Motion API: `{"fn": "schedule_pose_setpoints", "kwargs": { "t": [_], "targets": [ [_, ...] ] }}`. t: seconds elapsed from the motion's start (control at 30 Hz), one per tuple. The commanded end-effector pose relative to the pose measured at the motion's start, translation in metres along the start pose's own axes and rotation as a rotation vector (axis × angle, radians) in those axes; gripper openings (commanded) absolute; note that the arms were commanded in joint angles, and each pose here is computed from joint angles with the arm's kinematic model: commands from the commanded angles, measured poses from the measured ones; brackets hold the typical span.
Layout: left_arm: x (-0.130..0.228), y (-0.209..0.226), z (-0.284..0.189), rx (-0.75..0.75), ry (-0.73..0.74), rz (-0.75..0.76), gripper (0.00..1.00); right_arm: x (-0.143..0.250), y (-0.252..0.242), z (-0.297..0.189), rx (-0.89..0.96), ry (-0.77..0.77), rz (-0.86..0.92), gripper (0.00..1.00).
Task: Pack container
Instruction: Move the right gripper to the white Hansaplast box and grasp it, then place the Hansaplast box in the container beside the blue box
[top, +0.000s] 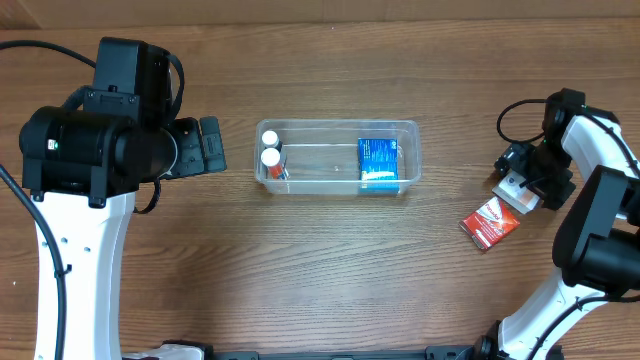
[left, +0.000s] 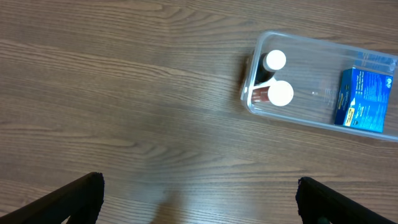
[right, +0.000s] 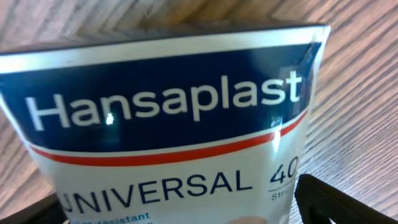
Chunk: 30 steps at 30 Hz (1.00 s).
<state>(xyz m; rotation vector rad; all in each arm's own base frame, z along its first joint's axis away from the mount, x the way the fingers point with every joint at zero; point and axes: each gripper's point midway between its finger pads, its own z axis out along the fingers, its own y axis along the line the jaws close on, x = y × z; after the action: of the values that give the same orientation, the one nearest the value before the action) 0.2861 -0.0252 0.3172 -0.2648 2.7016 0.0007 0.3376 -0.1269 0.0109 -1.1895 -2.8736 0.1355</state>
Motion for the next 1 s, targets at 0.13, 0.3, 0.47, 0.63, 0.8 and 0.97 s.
{"fn": "schedule_pose_setpoints", "kwargs": {
  "t": [0.13, 0.3, 0.47, 0.63, 0.8, 0.97],
  "targets": [
    [-0.003, 0.002, -0.002, -0.003, -0.012, -0.019, 1.0, 0.004, 0.006, 0.0, -0.034, 0.022, -0.003, 0.77],
    [-0.003, 0.002, -0.002, -0.003, -0.012, -0.019, 1.0, -0.001, 0.01, -0.024, -0.053, 0.02, -0.005, 0.74],
    [-0.003, 0.002, -0.002, -0.003, -0.012, -0.019, 1.0, -0.008, 0.033, -0.099, -0.125, -0.107, -0.073, 0.75],
    [-0.003, 0.002, -0.002, -0.003, -0.011, -0.019, 1.0, 0.03, 0.077, -0.194, -0.239, -0.292, -0.275, 0.75],
    [-0.003, 0.002, -0.002, -0.003, -0.011, -0.019, 1.0, 0.115, 0.141, -0.239, -0.36, -0.367, -0.52, 0.75],
    [-0.002, 0.002, -0.002, -0.004, -0.011, -0.019, 1.0, 0.182, 0.201, -0.233, -0.421, -0.349, -0.686, 0.76]
  ]
}}
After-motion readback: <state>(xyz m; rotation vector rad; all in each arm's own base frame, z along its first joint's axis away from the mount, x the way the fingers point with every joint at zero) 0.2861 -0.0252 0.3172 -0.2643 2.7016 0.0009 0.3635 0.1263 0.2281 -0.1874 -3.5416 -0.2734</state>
